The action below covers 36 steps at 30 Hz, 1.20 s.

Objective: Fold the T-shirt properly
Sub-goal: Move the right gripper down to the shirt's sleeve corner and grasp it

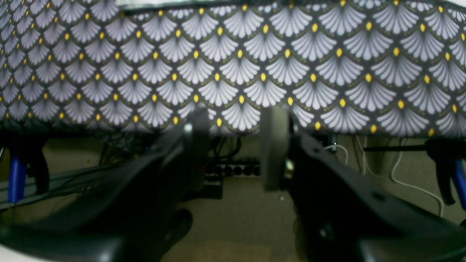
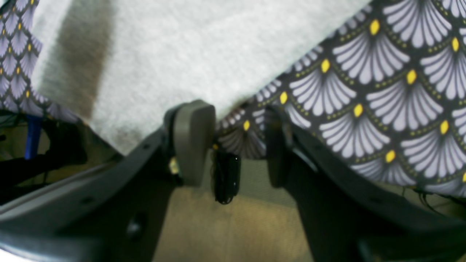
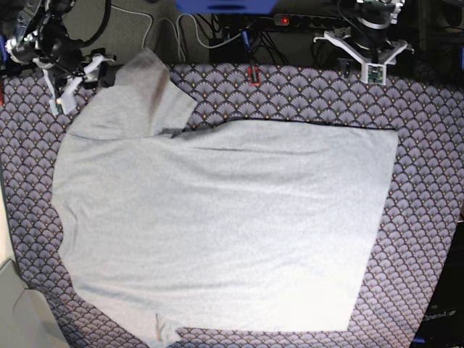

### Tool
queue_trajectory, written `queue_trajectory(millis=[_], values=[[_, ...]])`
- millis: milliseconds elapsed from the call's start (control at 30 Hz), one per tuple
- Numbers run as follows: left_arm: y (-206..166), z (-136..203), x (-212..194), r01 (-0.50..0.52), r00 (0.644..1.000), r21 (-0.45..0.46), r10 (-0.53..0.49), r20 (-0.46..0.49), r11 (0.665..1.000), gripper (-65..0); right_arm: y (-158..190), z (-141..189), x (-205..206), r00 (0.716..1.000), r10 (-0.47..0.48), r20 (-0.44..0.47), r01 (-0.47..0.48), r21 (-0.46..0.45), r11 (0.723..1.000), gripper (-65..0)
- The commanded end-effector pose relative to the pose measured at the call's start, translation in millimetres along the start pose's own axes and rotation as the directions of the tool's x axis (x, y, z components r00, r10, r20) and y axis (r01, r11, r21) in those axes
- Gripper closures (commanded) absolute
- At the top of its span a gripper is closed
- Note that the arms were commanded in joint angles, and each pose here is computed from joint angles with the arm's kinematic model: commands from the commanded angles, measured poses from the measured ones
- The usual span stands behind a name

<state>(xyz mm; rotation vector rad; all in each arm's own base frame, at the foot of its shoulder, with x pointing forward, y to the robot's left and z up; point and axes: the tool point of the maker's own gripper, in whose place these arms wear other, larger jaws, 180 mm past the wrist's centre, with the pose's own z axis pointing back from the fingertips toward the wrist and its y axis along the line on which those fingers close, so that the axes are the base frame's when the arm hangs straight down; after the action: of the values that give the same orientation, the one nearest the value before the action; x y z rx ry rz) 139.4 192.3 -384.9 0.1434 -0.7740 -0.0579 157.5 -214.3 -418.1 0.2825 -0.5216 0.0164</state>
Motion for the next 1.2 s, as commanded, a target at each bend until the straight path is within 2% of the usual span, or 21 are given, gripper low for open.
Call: queue_trajectory(millis=[0, 233, 500, 867, 1167], values=[[2, 3, 4, 0.003, 1.0, 0.007, -0.004, 0.021, 1.0, -22.9, -1, 4, 12, 0.999, 0.015, 0.042, -0.015, 0.004, 1.0, -27.4], [2, 3, 4, 0.004, 1.0, 0.007, -0.004, 0.019, 1.0, -22.9, 1, 2, 18, 0.998, 0.016, 0.057, -0.016, 0.008, 1.0, -27.4], [2, 3, 3, 0.004, 1.0, 0.007, -0.004, 0.018, 1.0, -22.9, -7, -21, -14, 0.995, -0.1, -0.028, 0.101, 0.046, 0.994, -27.4], [3, 3, 3, 0.007, 1.0, 0.007, -0.007, 0.017, 1.0, -22.9, 3, -26, -18, 0.993, -0.117, -0.032, 0.119, 0.068, 0.991, -26.6], [3, 3, 4, 0.006, 1.0, 0.008, -0.006, 0.02, 1.0, -22.9, 9, -27, -32, 0.988, -0.141, -0.055, 0.145, 0.077, 0.986, -22.2]])
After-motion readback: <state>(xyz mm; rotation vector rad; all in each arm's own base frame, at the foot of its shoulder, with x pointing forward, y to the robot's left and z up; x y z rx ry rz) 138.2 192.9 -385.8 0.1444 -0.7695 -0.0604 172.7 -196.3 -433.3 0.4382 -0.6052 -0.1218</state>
